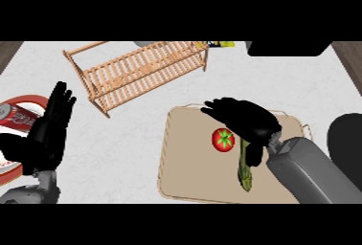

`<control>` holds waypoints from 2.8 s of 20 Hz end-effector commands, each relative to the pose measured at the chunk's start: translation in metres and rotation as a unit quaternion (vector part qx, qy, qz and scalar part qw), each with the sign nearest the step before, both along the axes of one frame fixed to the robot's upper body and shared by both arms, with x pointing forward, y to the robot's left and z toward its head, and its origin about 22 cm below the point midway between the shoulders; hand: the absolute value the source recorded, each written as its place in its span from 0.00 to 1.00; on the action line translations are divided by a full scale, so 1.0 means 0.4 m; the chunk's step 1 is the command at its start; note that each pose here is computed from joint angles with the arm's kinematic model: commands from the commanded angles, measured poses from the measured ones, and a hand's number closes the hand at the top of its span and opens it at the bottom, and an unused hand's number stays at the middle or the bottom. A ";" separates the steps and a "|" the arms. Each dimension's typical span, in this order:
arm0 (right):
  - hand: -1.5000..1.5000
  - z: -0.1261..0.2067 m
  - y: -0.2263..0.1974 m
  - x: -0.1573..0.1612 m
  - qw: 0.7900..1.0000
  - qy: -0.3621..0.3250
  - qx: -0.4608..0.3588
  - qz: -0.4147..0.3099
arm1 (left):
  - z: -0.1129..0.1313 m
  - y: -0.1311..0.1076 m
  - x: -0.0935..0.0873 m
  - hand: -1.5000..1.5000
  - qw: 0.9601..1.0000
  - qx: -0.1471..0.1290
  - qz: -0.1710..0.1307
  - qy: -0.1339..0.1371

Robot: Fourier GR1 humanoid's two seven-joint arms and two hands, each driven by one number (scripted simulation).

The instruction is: Pick the tomato from the tray and place it in the tiered shelf

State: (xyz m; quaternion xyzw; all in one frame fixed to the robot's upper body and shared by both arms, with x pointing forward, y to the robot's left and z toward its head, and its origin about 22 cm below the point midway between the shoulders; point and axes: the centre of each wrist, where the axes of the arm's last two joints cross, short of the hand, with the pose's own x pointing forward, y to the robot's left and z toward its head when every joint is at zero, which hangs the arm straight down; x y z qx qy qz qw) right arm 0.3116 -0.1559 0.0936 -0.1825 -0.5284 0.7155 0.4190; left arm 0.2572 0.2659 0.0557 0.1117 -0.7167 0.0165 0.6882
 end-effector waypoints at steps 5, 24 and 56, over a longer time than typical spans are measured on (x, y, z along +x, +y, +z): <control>0.00 -0.081 -0.016 0.013 1.000 0.001 0.021 0.008 | -0.020 0.003 -0.039 0.50 1.000 -0.001 -0.006 -0.003; 1.00 -0.183 0.028 -0.018 0.996 -0.048 -0.021 0.076 | 0.010 -0.030 0.015 0.50 1.000 -0.009 0.000 0.000; 1.00 0.407 0.377 -0.207 0.908 -0.128 0.302 -0.261 | -0.010 0.038 -0.018 0.50 1.000 0.006 0.000 0.006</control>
